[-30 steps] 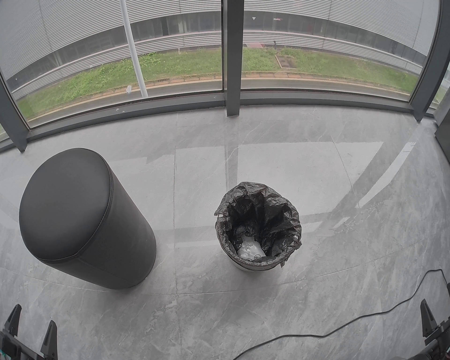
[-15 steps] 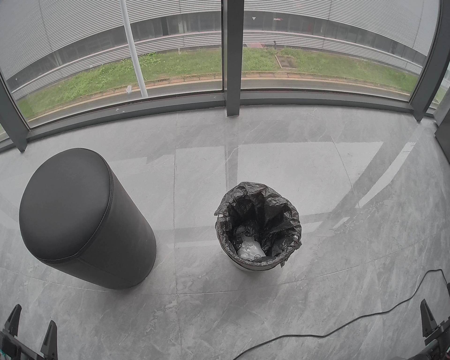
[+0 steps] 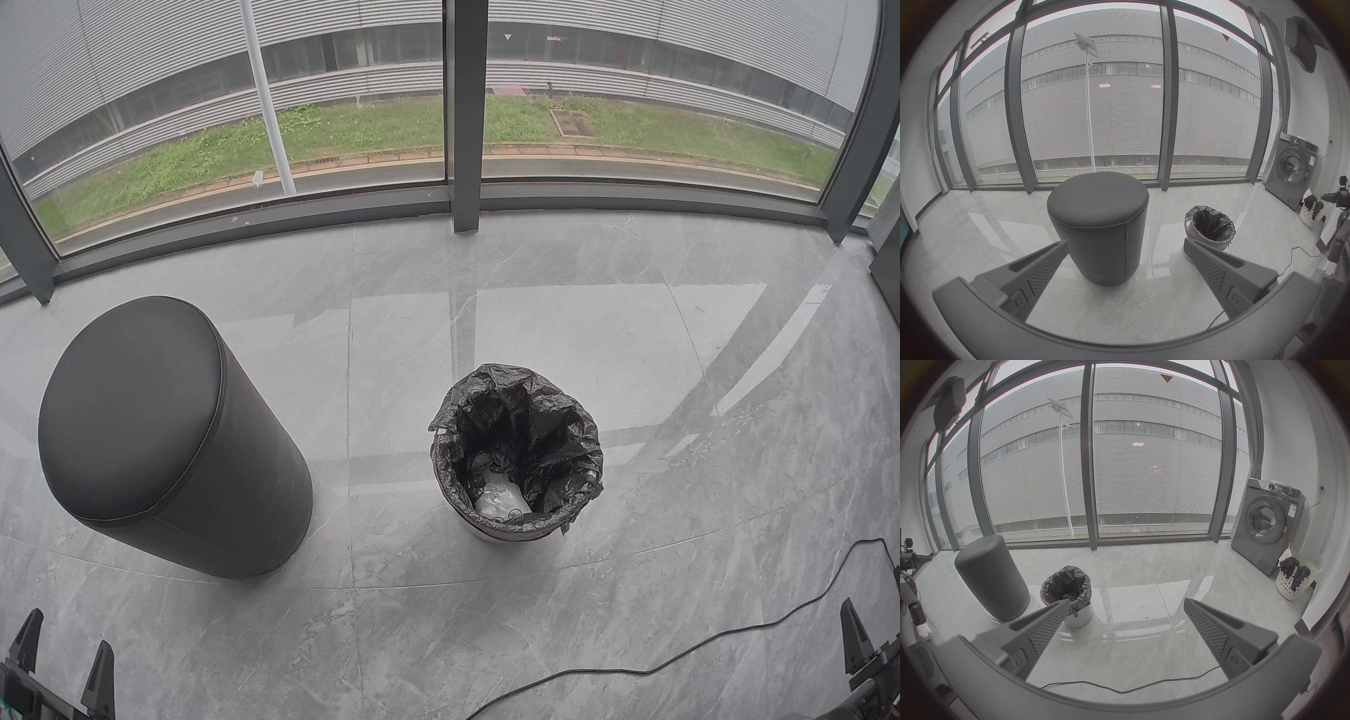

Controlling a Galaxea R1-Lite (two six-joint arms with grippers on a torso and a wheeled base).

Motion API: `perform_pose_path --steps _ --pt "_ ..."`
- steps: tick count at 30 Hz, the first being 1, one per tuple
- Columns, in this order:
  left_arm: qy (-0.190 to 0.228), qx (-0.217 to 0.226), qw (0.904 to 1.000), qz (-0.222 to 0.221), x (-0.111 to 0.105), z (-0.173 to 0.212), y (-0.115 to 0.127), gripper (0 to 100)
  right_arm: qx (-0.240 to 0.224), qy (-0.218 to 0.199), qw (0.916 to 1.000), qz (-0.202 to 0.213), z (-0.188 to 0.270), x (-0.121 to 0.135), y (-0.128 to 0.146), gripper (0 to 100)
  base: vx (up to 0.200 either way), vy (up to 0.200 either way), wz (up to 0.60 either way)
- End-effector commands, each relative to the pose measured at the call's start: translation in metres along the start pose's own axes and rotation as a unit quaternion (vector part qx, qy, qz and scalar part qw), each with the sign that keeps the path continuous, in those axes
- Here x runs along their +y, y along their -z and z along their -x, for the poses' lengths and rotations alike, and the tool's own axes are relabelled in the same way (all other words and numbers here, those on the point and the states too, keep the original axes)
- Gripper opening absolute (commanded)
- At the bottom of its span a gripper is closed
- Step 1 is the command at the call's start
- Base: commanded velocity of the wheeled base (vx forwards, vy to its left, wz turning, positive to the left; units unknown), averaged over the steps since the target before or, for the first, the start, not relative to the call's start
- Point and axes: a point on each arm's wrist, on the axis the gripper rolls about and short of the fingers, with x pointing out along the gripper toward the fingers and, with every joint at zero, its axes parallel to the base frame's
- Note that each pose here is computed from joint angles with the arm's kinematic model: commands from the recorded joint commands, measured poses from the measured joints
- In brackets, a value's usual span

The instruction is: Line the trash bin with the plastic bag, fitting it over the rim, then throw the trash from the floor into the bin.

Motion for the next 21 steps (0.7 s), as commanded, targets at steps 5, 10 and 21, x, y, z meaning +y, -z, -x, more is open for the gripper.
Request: perform_pose_path --steps 5,10,21 --pt "0.0 0.002 1.0 0.0 0.0001 -0.0002 0.0051 100 0.004 0.0 1.0 0.0 -0.0005 0.0 0.0047 100 0.0 0.0 0.0" --pt "0.0 0.002 1.0 0.002 0.0001 -0.0002 0.0051 100 0.004 0.0 1.0 0.0 -0.0005 0.0 0.0047 100 0.0 0.0 0.0" --pt "-0.001 0.002 1.0 0.002 0.0001 -0.0002 0.0051 100 0.004 0.0 1.0 0.0 -0.0005 0.0 0.0047 100 0.0 0.0 0.0"
